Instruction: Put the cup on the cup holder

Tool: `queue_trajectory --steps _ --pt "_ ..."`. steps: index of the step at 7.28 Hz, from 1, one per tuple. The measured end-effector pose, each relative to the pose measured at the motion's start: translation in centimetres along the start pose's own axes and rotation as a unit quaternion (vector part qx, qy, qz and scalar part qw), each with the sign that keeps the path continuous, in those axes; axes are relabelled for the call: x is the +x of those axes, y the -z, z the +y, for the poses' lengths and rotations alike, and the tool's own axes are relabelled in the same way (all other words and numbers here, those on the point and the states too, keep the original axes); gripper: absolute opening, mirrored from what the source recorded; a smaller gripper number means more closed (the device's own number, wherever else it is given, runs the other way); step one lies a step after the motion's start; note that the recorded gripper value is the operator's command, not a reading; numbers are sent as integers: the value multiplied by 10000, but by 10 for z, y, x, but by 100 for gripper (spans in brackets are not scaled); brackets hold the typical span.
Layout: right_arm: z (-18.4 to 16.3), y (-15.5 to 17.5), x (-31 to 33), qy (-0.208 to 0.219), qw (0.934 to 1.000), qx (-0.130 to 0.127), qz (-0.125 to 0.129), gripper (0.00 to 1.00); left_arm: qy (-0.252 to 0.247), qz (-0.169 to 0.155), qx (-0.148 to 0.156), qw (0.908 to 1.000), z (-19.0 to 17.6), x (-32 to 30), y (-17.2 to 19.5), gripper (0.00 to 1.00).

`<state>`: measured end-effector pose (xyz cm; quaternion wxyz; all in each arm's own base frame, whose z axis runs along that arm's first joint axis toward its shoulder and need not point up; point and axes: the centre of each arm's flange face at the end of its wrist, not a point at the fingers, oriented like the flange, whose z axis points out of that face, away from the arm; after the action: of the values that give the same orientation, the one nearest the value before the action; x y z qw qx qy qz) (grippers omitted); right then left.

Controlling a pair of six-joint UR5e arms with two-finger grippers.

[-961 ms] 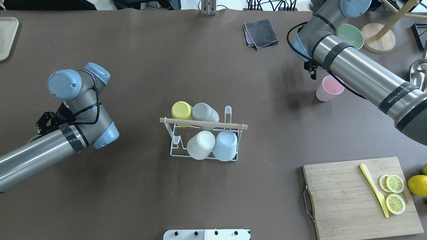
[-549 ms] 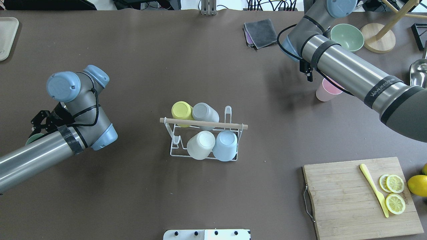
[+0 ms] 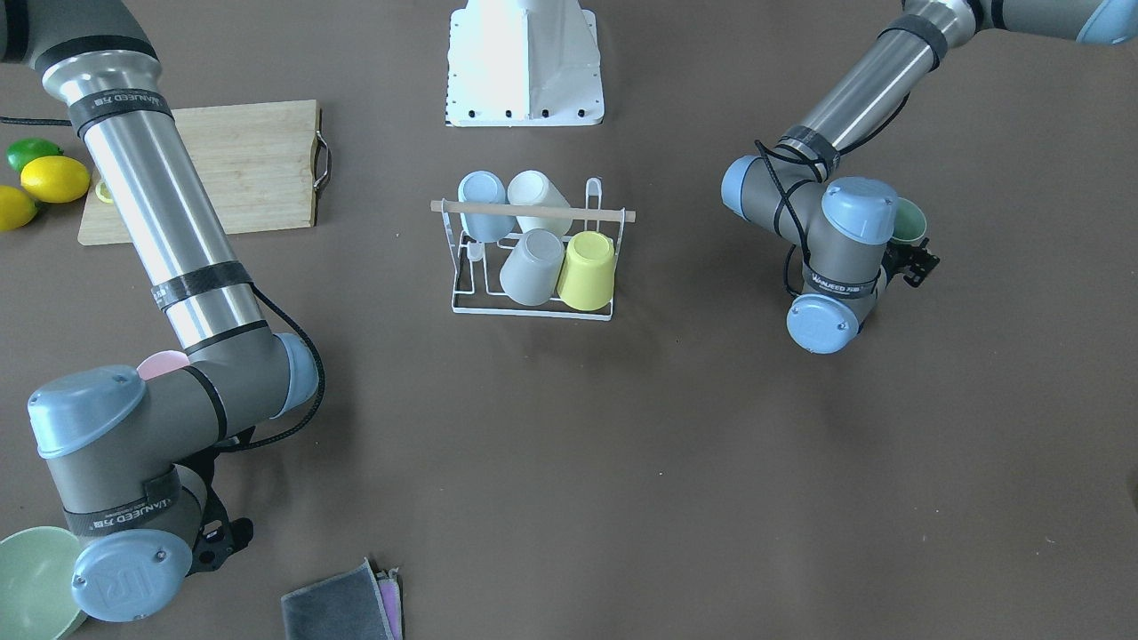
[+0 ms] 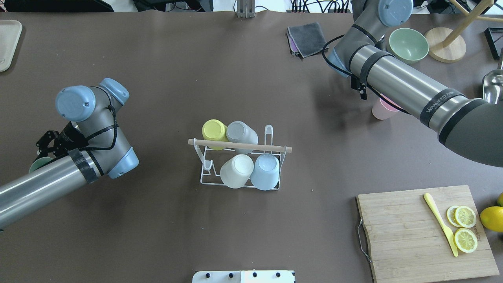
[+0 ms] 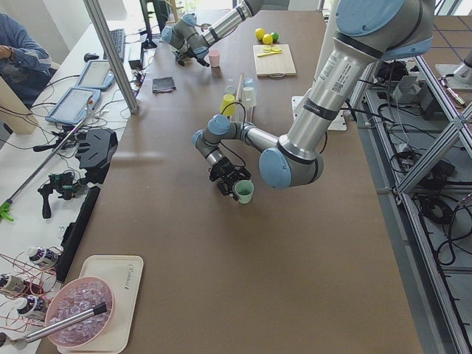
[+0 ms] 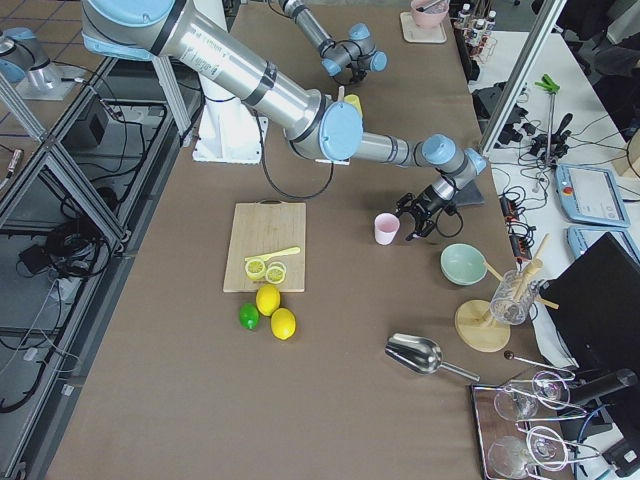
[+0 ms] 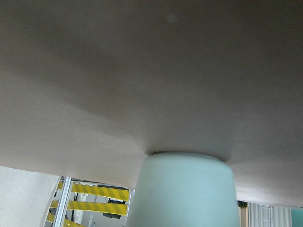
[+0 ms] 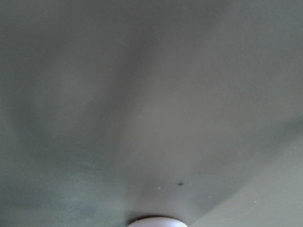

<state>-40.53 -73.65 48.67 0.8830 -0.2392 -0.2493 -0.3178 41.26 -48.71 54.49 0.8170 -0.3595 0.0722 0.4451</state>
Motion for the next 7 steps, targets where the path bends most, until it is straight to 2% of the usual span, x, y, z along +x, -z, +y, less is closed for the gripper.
queue_trajectory --steps 2,3,6,7 --pt "-2 -5 2 57 10000 -53 60 100 -30 -21 -25 10000 -2 5 -2 56" --pt "-3 -4 2 75 9999 -83 63 100 -35 -28 -26 10000 -2 5 -1 37" --pt "-4 -8 1 108 9997 -196 60 100 -20 -131 23 9999 2 0 2 21" --pt "-5 -10 -1 111 9996 -250 98 100 34 -119 243 9996 12 -14 8 18"
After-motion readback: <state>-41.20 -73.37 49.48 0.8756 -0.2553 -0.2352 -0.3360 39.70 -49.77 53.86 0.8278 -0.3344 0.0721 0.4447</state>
